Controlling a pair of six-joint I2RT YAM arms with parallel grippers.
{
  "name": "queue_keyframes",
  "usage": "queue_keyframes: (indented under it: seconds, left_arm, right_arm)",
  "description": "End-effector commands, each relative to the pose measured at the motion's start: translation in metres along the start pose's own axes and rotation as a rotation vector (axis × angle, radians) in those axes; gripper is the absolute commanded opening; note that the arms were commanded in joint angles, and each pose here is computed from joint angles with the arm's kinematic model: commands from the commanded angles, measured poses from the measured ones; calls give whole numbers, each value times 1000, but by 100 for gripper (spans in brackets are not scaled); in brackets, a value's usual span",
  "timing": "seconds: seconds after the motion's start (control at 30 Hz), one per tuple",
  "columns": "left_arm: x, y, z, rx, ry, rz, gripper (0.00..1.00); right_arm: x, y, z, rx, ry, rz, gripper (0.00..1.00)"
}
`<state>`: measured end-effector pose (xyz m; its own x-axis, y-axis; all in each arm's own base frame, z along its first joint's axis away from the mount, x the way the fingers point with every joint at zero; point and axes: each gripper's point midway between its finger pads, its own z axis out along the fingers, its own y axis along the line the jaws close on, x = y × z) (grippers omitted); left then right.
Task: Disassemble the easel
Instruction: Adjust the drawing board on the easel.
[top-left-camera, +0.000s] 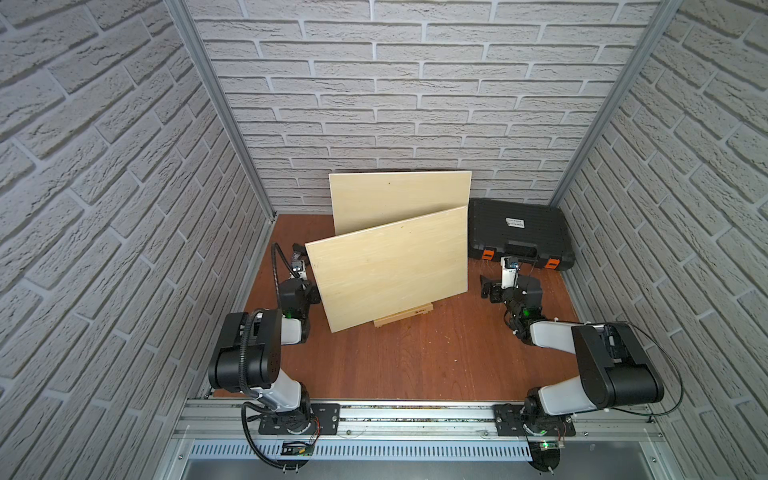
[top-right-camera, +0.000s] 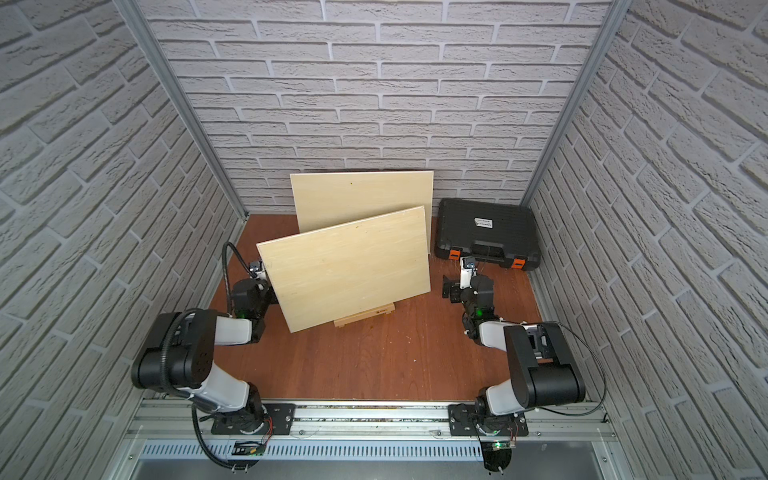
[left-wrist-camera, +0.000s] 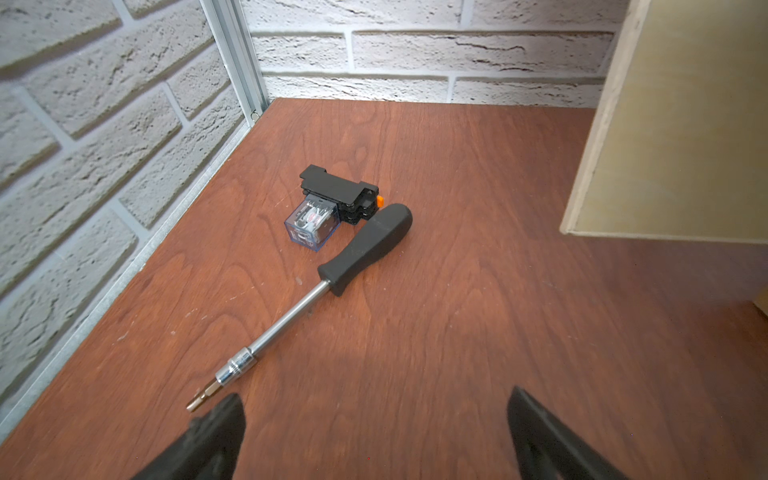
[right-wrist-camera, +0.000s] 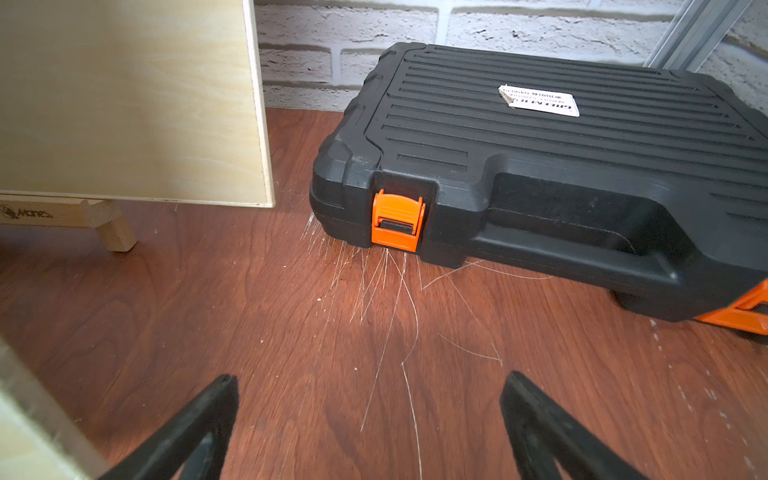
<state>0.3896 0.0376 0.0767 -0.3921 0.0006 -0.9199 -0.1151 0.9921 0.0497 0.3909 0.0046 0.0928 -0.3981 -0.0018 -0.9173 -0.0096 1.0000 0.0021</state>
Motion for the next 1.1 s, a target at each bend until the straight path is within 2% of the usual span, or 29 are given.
queue_keyframes:
  seconds: [0.0,0.13,0.3,0.53,0.67,0.87,1.0,1.07]
  left_arm:
    - [-15,2,2,-7,-51,4,98]
    - [-22,3,-2,-16,-57,-1,98]
    - [-39,19,-19,-114,20,0,98]
    - [-53,29,-51,-179,106,-48,98]
    - [-58,32,-82,-190,137,-110,98]
    - [-57,23,-128,-147,180,-157,98]
    - [-53,10,-151,-69,205,-175,98]
    - [-57,-2,-166,6,177,-192,98]
  right_arm:
    - [-2,0,0,-1,-12,-4,100]
    - [-6,-2,-3,10,-23,0,98]
    - [-30,-16,-12,97,72,39,94]
    - [-61,-22,-52,144,173,120,95]
    - [-68,-3,-89,48,217,222,95]
    - [-42,53,-134,-186,281,414,100]
    - [-25,92,-151,-280,300,431,100]
    - [-20,113,-157,-327,305,429,100]
